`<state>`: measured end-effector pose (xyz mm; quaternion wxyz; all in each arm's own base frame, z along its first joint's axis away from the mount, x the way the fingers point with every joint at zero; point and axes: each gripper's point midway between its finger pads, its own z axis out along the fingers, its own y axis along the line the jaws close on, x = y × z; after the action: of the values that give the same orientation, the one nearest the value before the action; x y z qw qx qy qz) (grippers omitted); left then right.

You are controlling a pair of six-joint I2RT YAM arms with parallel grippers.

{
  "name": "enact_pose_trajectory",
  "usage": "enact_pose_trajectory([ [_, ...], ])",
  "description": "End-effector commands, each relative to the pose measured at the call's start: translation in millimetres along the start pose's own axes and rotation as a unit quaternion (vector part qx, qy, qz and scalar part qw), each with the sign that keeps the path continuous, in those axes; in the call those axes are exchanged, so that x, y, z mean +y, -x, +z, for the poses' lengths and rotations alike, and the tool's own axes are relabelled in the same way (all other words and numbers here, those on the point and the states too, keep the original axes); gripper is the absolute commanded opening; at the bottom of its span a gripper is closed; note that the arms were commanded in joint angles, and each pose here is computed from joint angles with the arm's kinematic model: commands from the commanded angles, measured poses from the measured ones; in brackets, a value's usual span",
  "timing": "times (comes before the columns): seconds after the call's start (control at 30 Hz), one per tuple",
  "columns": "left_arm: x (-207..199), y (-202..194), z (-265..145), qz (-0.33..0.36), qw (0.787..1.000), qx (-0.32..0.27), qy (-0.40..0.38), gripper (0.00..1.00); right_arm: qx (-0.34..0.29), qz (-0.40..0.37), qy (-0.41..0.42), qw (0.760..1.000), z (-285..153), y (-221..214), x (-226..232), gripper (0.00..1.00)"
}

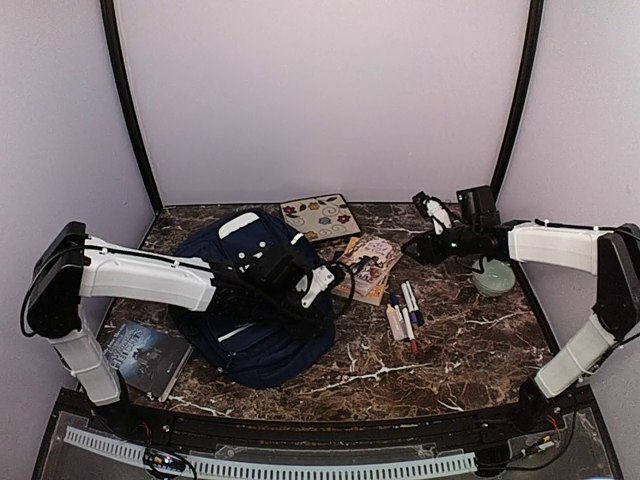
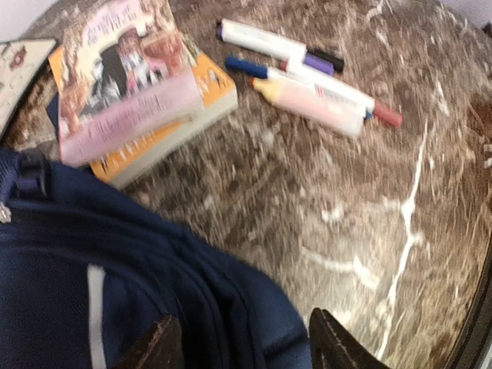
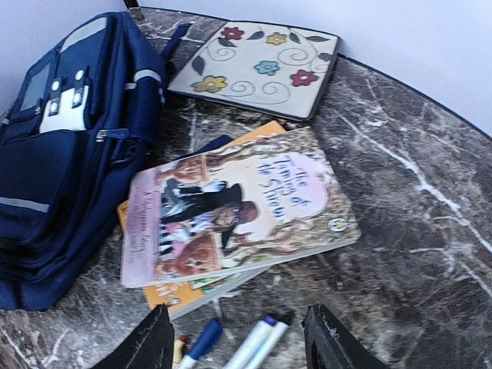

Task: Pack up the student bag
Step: Pick up the book.

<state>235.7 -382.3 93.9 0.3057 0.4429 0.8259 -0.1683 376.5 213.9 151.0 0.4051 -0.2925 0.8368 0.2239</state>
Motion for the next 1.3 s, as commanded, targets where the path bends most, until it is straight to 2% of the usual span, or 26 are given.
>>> enact_pose_trajectory([
  [0.0, 21.8, 88.1, -6.8, -0.009, 0.995, -0.083, 0.059, 0.62, 0.034, 0.129, 0.012, 0.991, 7.6, 2.7, -24.9, 0.62],
  [0.1, 34.6, 125.5, 4.9, -0.033, 0.991, -0.099, 0.084, 0.64, 0.071, 0.192, 0.045, 0.978, 22.2, -11.8, -27.9, 0.68],
  [0.2, 42.2, 145.5, 26.2, -0.051, 0.988, -0.113, 0.092, 0.65, 0.062, 0.234, 0.059, 0.969, 32.0, -15.8, -33.8, 0.73],
  [0.33, 53.6, 151.6, 54.7, -0.082, 0.985, -0.121, 0.093, 0.62, 0.081, 0.275, 0.062, 0.956, 45.3, -30.1, -41.9, 0.78],
  [0.47, 60.2, 144.5, 69.0, -0.115, 0.984, -0.126, 0.055, 0.55, 0.077, 0.316, 0.083, 0.942, 55.7, -35.9, -48.4, 0.95],
  [0.53, 68.9, 138.6, 74.0, -0.135, 0.982, -0.127, 0.039, 0.53, 0.073, 0.323, 0.094, 0.939, 62.0, -38.3, -49.8, 0.96],
  [0.73, 79.8, 124.4, 92.6, -0.149, 0.982, -0.118, 0.019, 0.48, 0.042, 0.331, 0.099, 0.937, 78.6, -37.7, -66.0, 0.94],
  [1.07, 65.4, 98.2, 135.7, -0.154, 0.985, -0.077, -0.024, 0.45, 0.014, 0.373, 0.141, 0.917, 101.7, -31.1, -73.3, 0.87],
  [1.27, 62.0, 80.0, 146.7, -0.156, 0.986, -0.054, -0.028, 0.43, -0.002, 0.386, 0.168, 0.907, 104.4, -27.9, -69.0, 0.84],
])
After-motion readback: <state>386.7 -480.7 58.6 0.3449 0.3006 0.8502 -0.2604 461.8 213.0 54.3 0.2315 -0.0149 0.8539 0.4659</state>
